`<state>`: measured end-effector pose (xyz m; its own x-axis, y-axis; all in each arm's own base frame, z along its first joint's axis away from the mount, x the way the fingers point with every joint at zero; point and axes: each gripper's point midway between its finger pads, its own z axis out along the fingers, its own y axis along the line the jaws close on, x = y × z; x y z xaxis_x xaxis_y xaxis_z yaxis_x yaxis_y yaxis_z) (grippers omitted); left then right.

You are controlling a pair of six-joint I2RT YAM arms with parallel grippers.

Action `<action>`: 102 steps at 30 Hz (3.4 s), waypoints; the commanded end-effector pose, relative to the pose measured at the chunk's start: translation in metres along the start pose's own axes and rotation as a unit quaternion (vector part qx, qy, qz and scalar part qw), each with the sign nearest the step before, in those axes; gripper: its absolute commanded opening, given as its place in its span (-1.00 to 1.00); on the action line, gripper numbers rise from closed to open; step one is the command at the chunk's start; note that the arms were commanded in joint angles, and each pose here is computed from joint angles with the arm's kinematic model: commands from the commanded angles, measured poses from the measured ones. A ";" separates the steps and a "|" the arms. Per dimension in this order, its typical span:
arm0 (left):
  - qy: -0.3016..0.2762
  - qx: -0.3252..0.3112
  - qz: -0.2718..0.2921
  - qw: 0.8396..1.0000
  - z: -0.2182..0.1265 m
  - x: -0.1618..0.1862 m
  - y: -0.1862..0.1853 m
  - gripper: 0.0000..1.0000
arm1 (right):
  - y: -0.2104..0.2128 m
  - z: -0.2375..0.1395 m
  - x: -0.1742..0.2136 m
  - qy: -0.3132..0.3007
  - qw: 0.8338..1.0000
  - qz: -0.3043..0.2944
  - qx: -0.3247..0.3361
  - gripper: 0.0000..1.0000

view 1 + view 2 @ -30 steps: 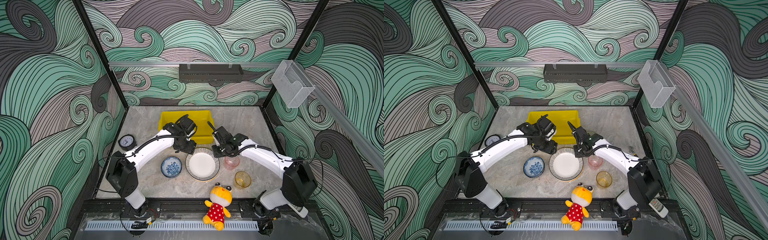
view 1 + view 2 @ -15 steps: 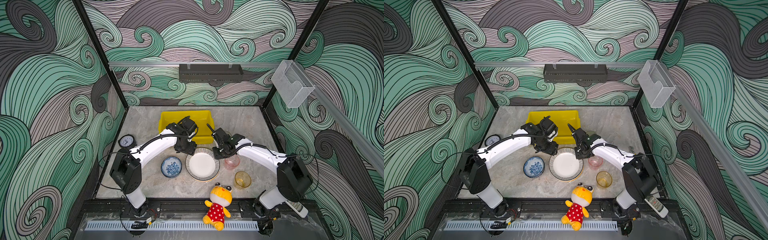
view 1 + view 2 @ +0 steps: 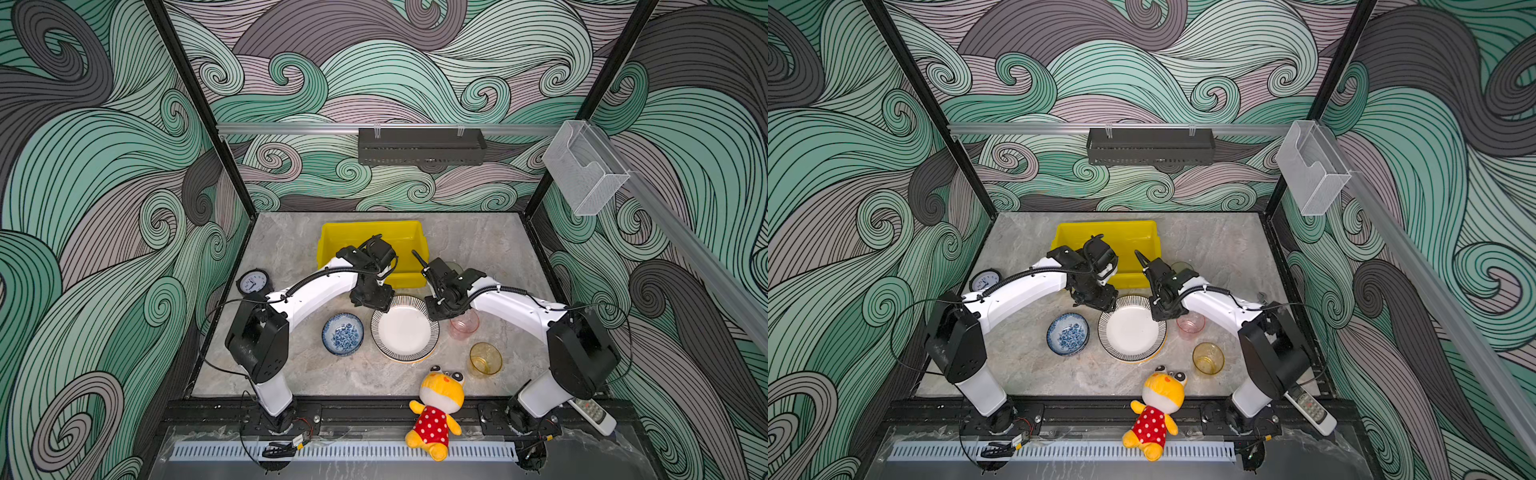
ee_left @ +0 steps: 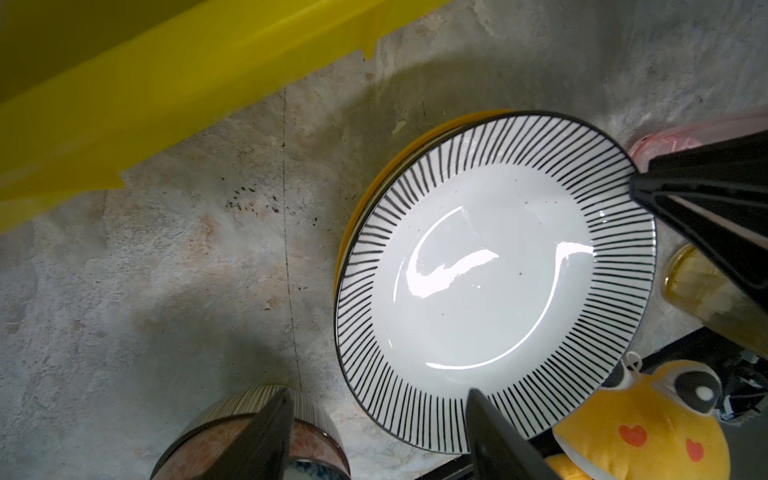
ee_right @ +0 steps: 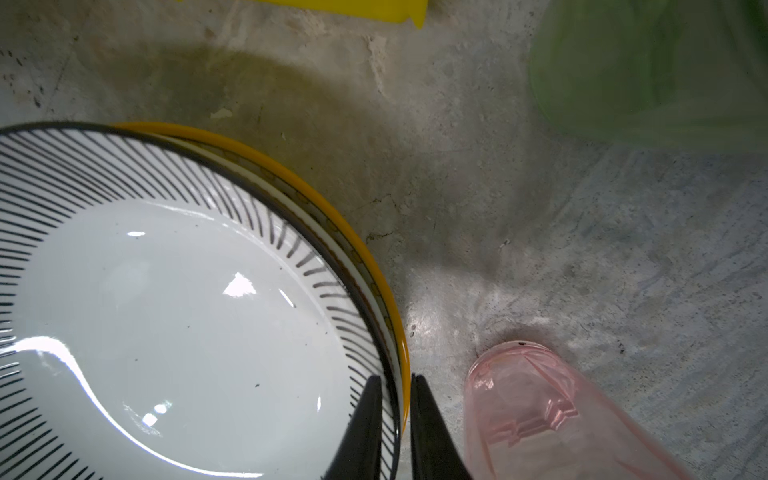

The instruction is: Place the mixed dishes into the plastic bin

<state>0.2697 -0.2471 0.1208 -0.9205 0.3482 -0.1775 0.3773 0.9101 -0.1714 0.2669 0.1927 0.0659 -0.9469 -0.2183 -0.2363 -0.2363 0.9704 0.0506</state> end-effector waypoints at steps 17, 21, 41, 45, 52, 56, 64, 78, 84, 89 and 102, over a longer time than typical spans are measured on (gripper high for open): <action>0.044 -0.018 -0.014 0.999 0.021 0.007 0.004 0.29 | -0.005 0.013 0.017 0.032 0.999 0.011 0.007 -0.88; 0.048 -0.025 -0.018 0.998 0.023 0.008 0.006 0.22 | -0.006 0.016 0.018 0.035 0.999 0.010 0.011 -0.89; 0.082 -0.013 -0.033 0.996 0.042 0.011 0.002 0.11 | 0.002 0.016 0.023 0.042 0.999 0.009 -0.002 -0.90; 0.090 -0.006 -0.034 0.995 0.046 0.014 0.001 0.09 | 0.003 0.018 0.026 0.045 0.999 0.009 -0.002 -0.90; 0.099 0.006 -0.039 0.994 0.046 0.018 -0.001 0.07 | 0.006 0.017 0.028 0.044 0.999 0.010 -0.002 -0.90; 0.106 0.012 -0.044 0.993 0.047 0.020 0.000 0.03 | 0.008 0.016 0.028 0.043 0.999 0.008 -0.003 -0.90; 0.117 0.036 -0.064 0.990 0.051 0.024 0.002 -0.17 | 0.010 0.017 0.029 0.044 0.999 0.010 -0.004 -0.91; 0.120 0.037 -0.073 0.989 0.056 0.024 0.006 -0.36 | 0.013 0.014 0.031 0.039 0.999 0.011 -0.005 -0.91; 0.118 0.035 -0.076 0.989 0.057 0.022 0.008 -0.51 | 0.013 0.013 0.030 0.037 0.999 0.013 -0.006 -0.91; 0.118 0.025 -0.081 0.989 0.056 0.023 0.013 -0.77 | 0.015 0.010 0.028 0.035 0.999 0.012 -0.010 -0.91; 0.102 0.019 -0.085 0.991 0.045 0.017 0.022 -1.00 | 0.021 -0.008 0.016 0.007 1.000 0.011 -0.022 -0.88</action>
<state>0.2607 -0.2450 0.0704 -0.9628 0.2613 0.0683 0.2317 0.9290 -0.2884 0.2462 0.2083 0.0581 -0.9551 -0.2152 -0.2038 -0.2361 0.9681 0.0841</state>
